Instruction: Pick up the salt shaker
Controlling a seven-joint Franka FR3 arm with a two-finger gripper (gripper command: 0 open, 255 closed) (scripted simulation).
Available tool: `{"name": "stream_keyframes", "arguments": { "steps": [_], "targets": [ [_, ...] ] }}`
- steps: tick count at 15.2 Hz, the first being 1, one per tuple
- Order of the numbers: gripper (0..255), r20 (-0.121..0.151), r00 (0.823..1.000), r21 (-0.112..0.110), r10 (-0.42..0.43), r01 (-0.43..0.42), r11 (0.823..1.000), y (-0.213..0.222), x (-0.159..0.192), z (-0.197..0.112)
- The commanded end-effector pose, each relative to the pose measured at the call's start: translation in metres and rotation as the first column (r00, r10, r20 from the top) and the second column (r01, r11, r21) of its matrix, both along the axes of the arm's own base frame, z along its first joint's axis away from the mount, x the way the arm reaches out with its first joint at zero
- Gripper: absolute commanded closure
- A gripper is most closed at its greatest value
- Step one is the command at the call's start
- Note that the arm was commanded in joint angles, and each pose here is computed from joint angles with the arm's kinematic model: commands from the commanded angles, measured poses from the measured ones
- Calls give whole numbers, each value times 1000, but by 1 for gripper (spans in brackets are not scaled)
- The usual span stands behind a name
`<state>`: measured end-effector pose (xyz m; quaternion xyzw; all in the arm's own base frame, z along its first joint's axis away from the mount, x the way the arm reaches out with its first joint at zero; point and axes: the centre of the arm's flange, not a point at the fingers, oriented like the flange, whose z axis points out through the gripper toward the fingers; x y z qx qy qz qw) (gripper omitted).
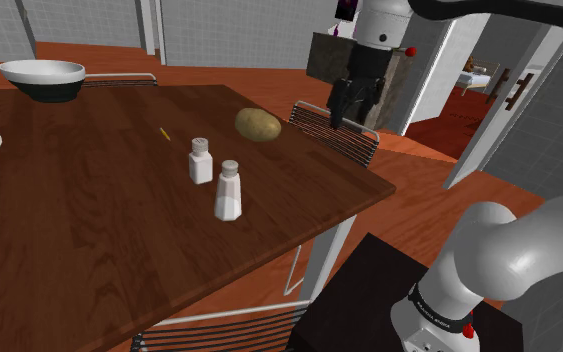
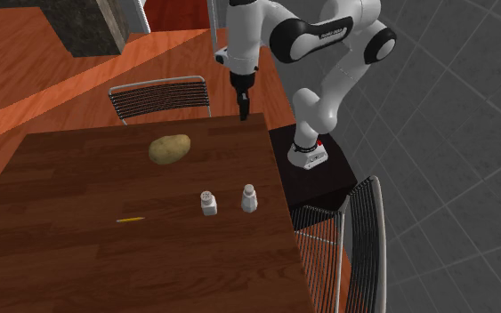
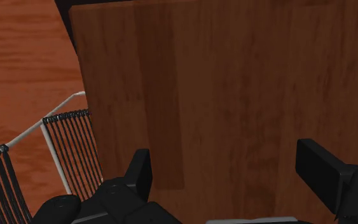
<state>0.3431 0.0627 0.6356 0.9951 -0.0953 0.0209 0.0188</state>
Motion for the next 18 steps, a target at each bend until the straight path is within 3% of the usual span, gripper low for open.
{"name": "stream_keyframes", "arguments": {
  "steps": [1,9,18],
  "targets": [
    [0,-28,1000,-3,2,-3,1000,28,11,-3],
    [0,-136,991,-16,12,-14,1000,130,60,-15],
    [0,-256,967,-29,20,-29,999,245,111,-37]
  ]
}}
